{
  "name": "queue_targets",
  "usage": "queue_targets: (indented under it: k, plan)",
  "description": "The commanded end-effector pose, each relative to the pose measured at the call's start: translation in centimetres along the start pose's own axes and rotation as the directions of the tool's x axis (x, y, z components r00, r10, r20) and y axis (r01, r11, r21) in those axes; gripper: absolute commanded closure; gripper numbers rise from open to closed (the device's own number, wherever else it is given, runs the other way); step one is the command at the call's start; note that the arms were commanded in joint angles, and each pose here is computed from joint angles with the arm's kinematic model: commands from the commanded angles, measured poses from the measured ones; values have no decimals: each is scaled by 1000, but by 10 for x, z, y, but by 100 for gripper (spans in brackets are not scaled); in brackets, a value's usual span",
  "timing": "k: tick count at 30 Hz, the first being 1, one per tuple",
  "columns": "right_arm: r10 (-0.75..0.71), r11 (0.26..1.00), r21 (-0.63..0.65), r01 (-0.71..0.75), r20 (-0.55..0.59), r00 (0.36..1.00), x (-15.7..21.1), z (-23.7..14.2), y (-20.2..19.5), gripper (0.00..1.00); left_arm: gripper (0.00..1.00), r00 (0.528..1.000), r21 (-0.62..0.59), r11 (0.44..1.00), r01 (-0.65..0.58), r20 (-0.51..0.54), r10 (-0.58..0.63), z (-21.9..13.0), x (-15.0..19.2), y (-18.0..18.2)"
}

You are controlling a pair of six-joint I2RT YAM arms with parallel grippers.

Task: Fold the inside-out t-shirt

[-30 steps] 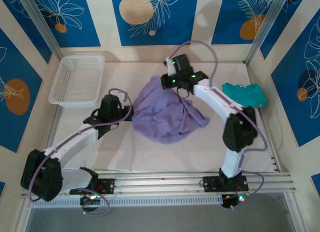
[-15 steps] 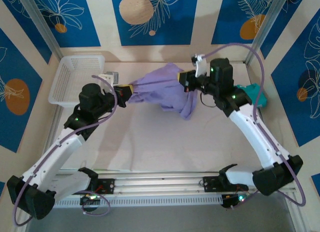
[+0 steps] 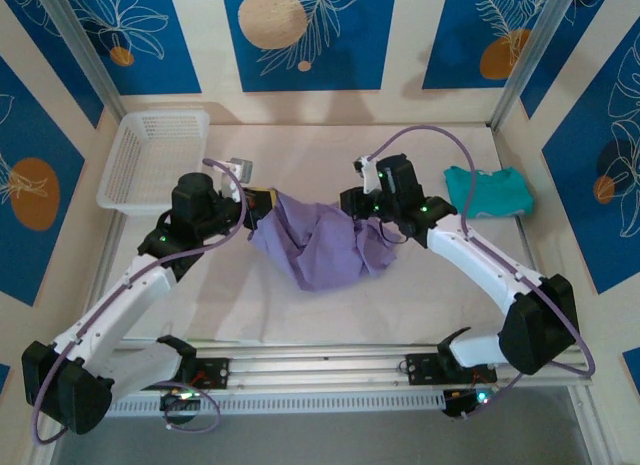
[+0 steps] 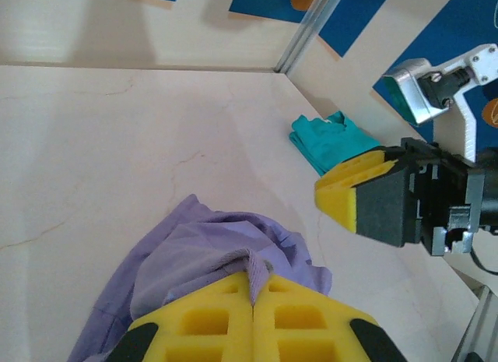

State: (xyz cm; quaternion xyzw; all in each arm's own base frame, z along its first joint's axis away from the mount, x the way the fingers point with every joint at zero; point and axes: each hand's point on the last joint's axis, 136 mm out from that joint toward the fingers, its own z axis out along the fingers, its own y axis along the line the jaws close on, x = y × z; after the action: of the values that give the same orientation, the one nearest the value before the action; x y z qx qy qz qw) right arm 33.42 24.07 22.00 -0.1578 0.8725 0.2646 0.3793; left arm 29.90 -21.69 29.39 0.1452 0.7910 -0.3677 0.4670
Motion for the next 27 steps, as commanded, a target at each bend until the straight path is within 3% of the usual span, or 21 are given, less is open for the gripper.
queue_targets:
  k: [1, 5, 8, 14, 16, 19, 22, 24, 27]
  plan:
    - [-94, 993, -78, 94, -5, 996, 10, 12, 25, 64, 100, 999, 60, 998, -35, 6, 35, -2, -2, -13]
    - [-295, 943, -166, 288, -23, 955, 44, 28, 57, 50, 100, 999, 49, 998, -34, 1, 34, -3, -1, -11]
    - [-374, 915, -178, 363, -33, 927, 57, 41, 65, 34, 100, 1000, 51, 998, -29, 5, 29, -3, -1, -11]
    - [-403, 899, -187, 396, 0, 915, 55, 73, 78, 32, 100, 1000, 63, 998, -20, 12, 20, -7, -4, -16]
    - [-399, 903, -172, 394, 6, 917, 52, 81, 79, 39, 100, 1000, 46, 999, -19, 20, 18, -9, -6, -14]
    - [-382, 913, -137, 384, 41, 923, 39, 77, 77, 70, 100, 1000, -2, 1000, -14, 25, 14, -12, -7, -7]
    - [-358, 921, -128, 367, 89, 930, 18, 46, 77, 94, 100, 999, -79, 997, -15, 36, 18, -16, -9, 5]
    - [-326, 922, -176, 346, 131, 936, 3, 19, 82, 100, 100, 998, -117, 993, -23, 50, 29, -17, -13, 11]
    - [-277, 902, -284, 324, 192, 941, -23, -29, 96, 100, 100, 994, -120, 992, -34, 98, 46, -20, -30, 7]
